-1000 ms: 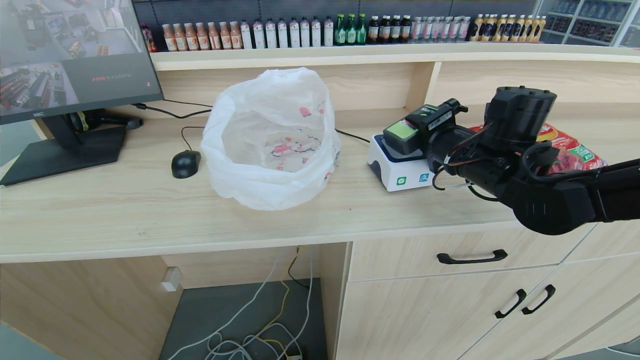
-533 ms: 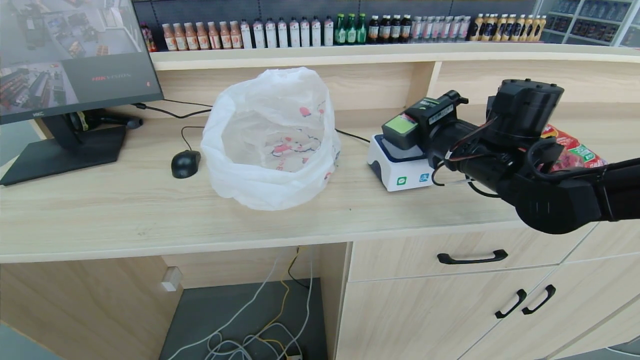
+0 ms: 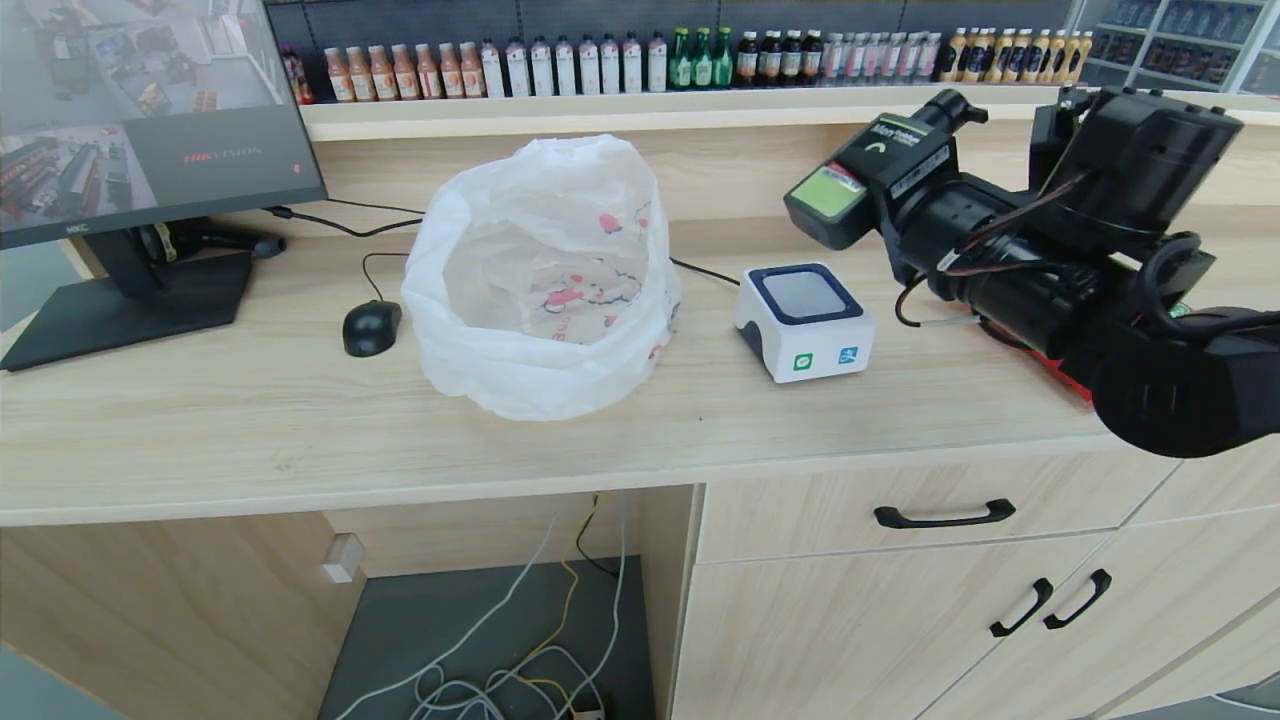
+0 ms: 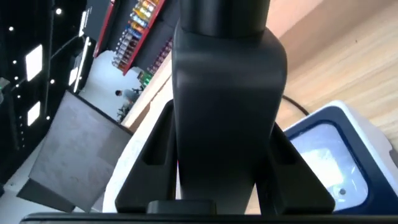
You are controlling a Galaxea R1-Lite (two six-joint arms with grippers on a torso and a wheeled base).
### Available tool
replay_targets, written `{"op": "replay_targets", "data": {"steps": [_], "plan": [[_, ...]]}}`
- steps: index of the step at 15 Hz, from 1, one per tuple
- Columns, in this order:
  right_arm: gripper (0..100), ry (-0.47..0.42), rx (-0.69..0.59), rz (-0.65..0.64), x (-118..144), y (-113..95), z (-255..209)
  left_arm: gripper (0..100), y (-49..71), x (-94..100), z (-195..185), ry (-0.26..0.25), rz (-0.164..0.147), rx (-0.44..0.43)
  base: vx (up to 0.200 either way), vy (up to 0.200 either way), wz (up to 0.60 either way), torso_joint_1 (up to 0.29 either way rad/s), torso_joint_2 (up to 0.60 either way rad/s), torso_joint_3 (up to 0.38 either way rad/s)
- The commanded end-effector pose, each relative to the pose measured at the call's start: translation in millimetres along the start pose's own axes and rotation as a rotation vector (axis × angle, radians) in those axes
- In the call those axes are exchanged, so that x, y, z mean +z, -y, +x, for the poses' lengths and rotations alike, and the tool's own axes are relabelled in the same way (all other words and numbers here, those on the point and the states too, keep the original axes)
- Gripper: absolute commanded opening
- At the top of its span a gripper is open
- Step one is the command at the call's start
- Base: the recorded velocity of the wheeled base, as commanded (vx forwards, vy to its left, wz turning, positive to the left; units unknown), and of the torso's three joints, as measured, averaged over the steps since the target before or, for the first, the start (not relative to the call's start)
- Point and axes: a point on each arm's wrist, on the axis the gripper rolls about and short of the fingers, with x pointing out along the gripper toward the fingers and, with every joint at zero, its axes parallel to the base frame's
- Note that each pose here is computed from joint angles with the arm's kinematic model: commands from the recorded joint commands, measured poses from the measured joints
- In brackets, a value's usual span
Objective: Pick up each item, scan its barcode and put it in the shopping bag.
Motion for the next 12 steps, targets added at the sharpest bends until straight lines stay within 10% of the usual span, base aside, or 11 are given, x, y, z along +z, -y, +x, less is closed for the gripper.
{"op": "replay_targets", "data": {"steps": [1,12], "plan": [[0,0.036,0.052,-0.092,9,-15,-9,100,0.0,0.0,0,0.000,0.000,-0.002,0.000,0.000,0.00,0.000,0.00,0.000],[0,0.180,0.174,-0.840,-8,-23,-65,100,0.0,0.0,0,0.000,0.000,0.002,0.000,0.000,0.00,0.000,0.00,0.000]]}}
